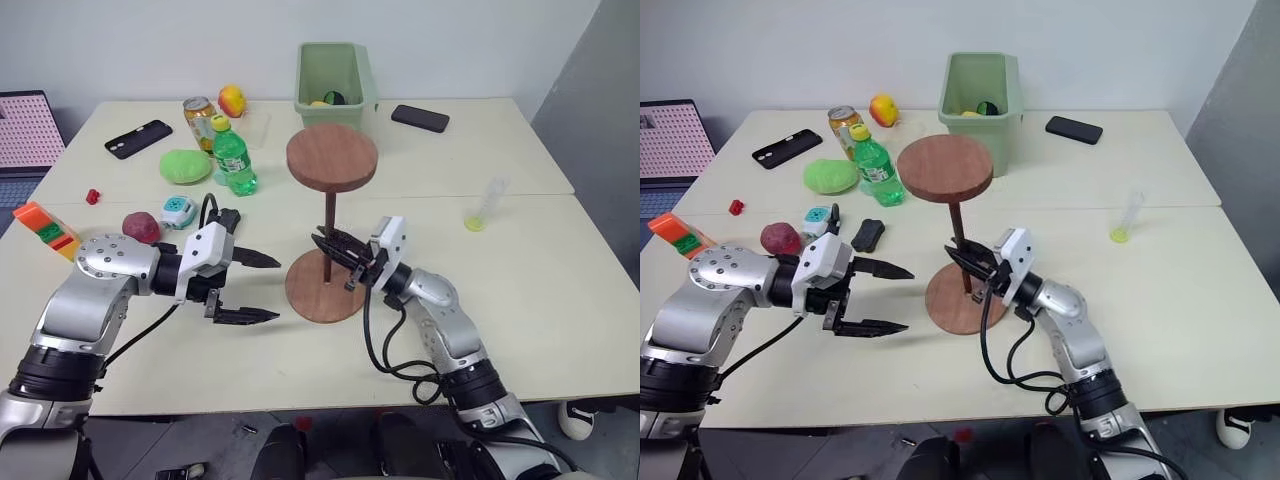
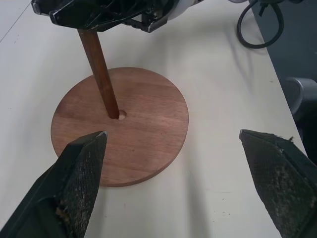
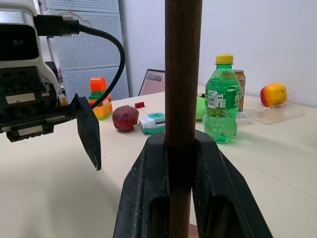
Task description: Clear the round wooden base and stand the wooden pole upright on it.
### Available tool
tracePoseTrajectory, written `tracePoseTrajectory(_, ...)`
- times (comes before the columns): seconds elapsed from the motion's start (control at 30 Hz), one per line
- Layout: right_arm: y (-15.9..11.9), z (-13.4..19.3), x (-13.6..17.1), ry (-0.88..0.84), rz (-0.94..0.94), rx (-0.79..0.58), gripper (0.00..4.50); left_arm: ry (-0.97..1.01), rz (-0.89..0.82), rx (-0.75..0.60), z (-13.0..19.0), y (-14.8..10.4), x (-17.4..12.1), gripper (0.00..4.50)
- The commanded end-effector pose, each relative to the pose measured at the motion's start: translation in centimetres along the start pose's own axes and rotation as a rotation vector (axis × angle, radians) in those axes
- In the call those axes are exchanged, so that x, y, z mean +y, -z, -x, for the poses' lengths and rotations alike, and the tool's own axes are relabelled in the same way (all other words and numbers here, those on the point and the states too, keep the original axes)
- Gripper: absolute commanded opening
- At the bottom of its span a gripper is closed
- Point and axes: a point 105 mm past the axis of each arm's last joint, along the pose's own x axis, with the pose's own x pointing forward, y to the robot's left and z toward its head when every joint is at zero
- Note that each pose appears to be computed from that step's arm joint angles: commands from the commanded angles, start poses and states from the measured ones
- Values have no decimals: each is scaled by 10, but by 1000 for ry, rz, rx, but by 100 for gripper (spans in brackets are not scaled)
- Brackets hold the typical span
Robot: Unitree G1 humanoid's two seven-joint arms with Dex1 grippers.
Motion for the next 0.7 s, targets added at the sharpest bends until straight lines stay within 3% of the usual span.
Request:
tracePoseTrajectory(0.03, 20, 9, 10, -40, -51, 88, 24, -4, -49, 2, 5, -11, 1, 450)
tracePoseTrajectory(0.7, 27, -1, -4, 20, -20, 107, 24, -13, -47, -3, 5, -10, 1, 450)
